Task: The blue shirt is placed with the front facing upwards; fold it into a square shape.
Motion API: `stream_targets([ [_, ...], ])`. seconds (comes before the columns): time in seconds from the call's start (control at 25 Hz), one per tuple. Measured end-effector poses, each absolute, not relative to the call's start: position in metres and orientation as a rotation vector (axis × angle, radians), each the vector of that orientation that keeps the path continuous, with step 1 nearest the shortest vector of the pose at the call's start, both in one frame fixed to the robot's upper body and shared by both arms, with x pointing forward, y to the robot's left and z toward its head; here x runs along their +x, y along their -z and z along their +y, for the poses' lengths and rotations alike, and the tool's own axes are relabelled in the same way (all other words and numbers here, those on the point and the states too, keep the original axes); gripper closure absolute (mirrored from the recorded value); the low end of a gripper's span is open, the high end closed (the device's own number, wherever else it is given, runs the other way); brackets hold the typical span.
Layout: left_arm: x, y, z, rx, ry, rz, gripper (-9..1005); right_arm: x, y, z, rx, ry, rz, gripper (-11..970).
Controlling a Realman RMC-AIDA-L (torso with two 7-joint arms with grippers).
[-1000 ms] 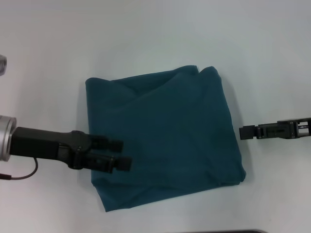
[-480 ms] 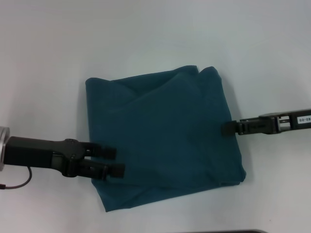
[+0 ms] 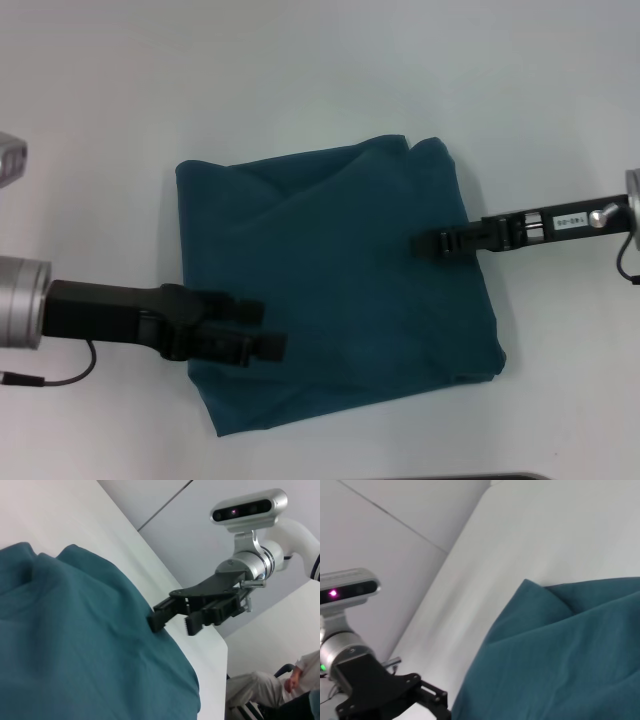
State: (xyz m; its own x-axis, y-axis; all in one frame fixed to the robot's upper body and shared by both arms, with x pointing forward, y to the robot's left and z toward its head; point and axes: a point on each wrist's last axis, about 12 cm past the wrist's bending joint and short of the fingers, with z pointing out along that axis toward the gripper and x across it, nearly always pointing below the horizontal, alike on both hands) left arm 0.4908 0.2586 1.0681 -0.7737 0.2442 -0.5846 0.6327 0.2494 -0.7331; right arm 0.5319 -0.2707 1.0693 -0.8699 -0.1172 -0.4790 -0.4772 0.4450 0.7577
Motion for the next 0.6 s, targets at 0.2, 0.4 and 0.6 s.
stream_targets([
  [0.2, 0.493, -1.062, 0.251, 0.797, 1.502, 2.206, 69, 0.536, -1.063, -0.264, -0.495, -1.339, 2.368, 400],
  [0.4, 0.493, -1.054, 0.244, 0.786, 1.491, 2.240, 71, 0.541, -1.061, -0.259, -0.487, -1.309, 2.371, 460],
  [0.6, 0.493, -1.050, 0.240, 0.807, 1.483, 2.263, 84, 0.543, -1.068, -0.258, -0.500, -1.340, 2.321, 475],
])
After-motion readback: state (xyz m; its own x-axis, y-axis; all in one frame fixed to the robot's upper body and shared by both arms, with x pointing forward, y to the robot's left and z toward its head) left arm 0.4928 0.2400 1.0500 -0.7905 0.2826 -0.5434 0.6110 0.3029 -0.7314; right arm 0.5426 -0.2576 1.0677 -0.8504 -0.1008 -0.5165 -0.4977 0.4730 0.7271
